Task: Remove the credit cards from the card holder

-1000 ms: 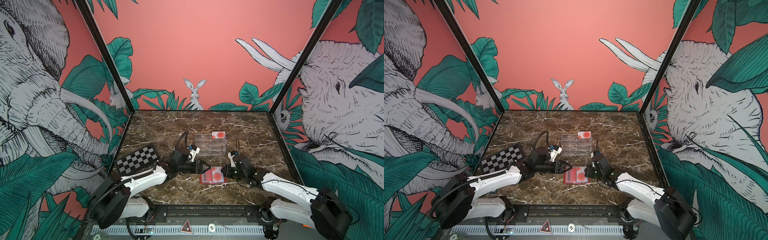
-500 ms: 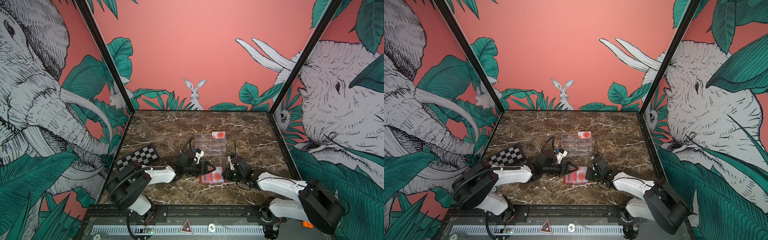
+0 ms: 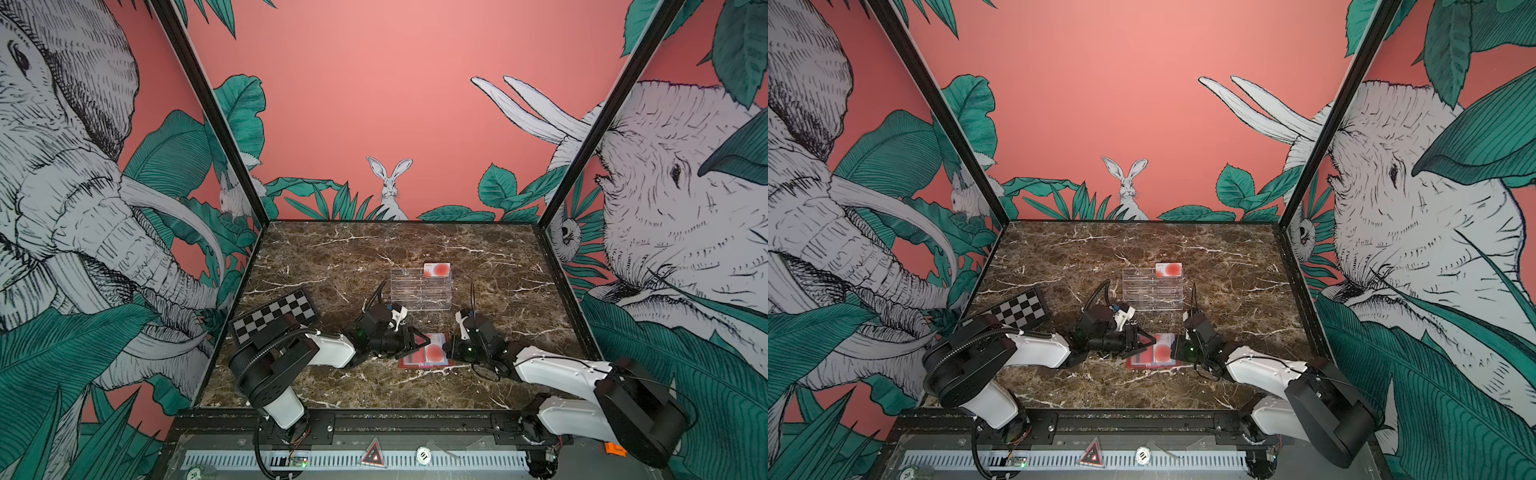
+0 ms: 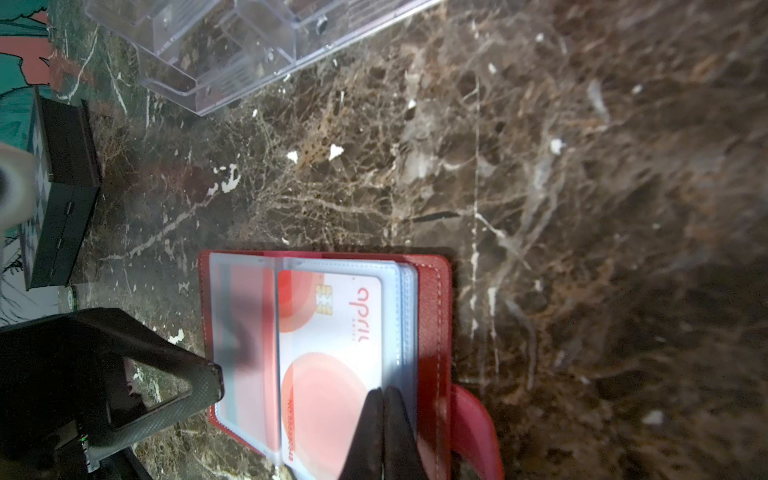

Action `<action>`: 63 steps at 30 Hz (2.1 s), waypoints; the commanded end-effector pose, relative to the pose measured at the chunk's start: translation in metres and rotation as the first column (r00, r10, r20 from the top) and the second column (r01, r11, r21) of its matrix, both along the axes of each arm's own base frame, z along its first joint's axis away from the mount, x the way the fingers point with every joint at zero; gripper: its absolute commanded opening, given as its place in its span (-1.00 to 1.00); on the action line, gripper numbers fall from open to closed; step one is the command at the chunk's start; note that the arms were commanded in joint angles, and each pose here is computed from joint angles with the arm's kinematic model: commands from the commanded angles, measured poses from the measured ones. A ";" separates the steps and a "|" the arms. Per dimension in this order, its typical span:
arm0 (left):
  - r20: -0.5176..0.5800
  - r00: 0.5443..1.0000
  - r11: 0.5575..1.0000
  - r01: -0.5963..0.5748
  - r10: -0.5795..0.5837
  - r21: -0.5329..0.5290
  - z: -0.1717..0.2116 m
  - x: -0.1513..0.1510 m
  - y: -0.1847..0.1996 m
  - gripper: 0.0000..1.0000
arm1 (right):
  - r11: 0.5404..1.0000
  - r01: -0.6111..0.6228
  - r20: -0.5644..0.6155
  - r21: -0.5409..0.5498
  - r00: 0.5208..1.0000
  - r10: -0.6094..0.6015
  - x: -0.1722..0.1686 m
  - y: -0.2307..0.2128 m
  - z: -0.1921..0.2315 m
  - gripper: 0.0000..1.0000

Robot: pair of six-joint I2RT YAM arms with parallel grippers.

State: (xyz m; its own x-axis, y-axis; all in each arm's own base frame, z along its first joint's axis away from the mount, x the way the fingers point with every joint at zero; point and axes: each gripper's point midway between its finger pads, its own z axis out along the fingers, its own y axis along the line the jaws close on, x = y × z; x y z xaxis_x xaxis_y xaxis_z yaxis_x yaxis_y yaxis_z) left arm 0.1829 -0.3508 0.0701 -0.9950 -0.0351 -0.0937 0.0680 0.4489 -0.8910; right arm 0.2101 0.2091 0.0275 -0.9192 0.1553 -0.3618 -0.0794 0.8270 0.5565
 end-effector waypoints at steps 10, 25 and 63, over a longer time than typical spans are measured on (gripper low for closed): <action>-0.019 0.999 0.998 -0.044 0.043 -0.040 -0.013 0.003 -0.002 -0.02 | 0.999 -0.009 -0.034 0.031 0.999 0.010 -0.003 0.005 -0.009 -1.00; -0.032 0.998 0.998 -0.049 0.048 -0.036 -0.025 0.004 -0.003 -0.45 | 0.999 -0.016 -0.044 0.044 0.999 0.018 -0.006 0.007 -0.010 -1.00; -0.006 0.997 0.997 -0.078 0.078 0.010 -0.022 0.006 0.020 -1.00 | 1.000 -0.004 -0.063 0.016 0.998 0.005 -0.011 -0.001 -0.017 -1.00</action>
